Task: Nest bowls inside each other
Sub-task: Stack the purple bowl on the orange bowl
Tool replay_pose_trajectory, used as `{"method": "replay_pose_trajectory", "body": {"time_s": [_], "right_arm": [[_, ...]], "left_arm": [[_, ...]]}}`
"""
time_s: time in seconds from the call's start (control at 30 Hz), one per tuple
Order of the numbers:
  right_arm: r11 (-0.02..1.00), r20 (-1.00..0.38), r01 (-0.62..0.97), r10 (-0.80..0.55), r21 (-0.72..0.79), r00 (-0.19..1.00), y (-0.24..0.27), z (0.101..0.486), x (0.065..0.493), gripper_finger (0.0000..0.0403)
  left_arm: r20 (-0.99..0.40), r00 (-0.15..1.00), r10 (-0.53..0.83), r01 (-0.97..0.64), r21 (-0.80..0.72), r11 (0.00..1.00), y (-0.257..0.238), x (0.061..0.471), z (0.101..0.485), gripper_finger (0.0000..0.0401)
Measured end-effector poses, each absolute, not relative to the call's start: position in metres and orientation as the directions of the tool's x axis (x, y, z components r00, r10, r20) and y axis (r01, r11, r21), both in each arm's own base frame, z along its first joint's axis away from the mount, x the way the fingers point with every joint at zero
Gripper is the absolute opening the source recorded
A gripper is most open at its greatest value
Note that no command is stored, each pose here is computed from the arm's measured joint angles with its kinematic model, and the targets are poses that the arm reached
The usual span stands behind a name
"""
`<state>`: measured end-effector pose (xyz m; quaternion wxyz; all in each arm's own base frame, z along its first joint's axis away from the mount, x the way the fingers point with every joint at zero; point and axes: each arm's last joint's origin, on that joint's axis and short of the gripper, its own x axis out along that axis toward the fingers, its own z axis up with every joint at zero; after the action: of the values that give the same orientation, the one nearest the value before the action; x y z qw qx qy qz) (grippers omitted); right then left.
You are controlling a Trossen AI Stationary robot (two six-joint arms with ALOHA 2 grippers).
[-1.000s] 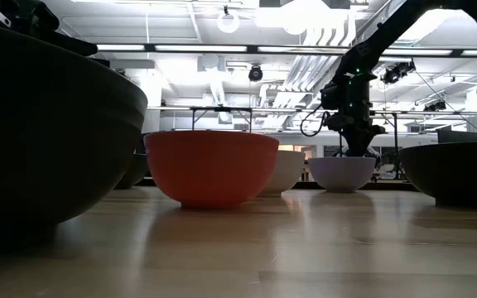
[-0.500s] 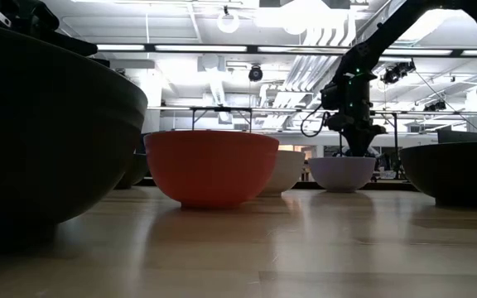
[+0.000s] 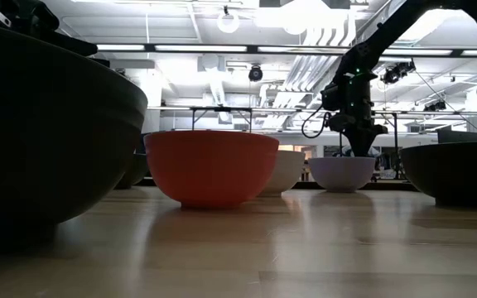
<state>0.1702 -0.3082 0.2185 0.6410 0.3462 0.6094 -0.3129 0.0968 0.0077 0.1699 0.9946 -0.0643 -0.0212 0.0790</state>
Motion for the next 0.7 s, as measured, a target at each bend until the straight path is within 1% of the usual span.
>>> {"method": "replay_pose_trajectory", "body": {"time_s": [0.17,0.33,0.53,0.6,0.7], "right_arm": [[0.557,-0.998,0.828,0.025,0.063,0.06,-0.309,0.217,0.171,0.006],[0.554,-0.997,0.83,0.058,0.067,0.042,-0.311,0.206,0.172,0.006],[0.567,-0.998,0.821,0.042,0.065,0.05,-0.313,0.205,0.173,0.0057],[0.571,-0.998,0.818,0.042,0.065,0.05,-0.313,0.205,0.173,0.0048],[0.571,-0.998,0.819,0.041,0.066,0.051,-0.314,0.205,0.173,0.0014]], "left_arm": [[0.032,0.987,0.16,-0.155,-0.131,0.979,0.008,0.097,0.17,0.0172],[0.032,0.987,0.16,-0.155,-0.131,0.979,0.008,0.097,0.17,0.0172],[0.032,0.987,0.16,-0.154,-0.131,0.979,0.008,0.097,0.17,0.0172],[0.032,0.987,0.16,-0.154,-0.131,0.979,0.008,0.097,0.17,0.0172],[0.032,0.987,0.16,-0.155,-0.131,0.979,0.008,0.097,0.17,0.0172]]}}
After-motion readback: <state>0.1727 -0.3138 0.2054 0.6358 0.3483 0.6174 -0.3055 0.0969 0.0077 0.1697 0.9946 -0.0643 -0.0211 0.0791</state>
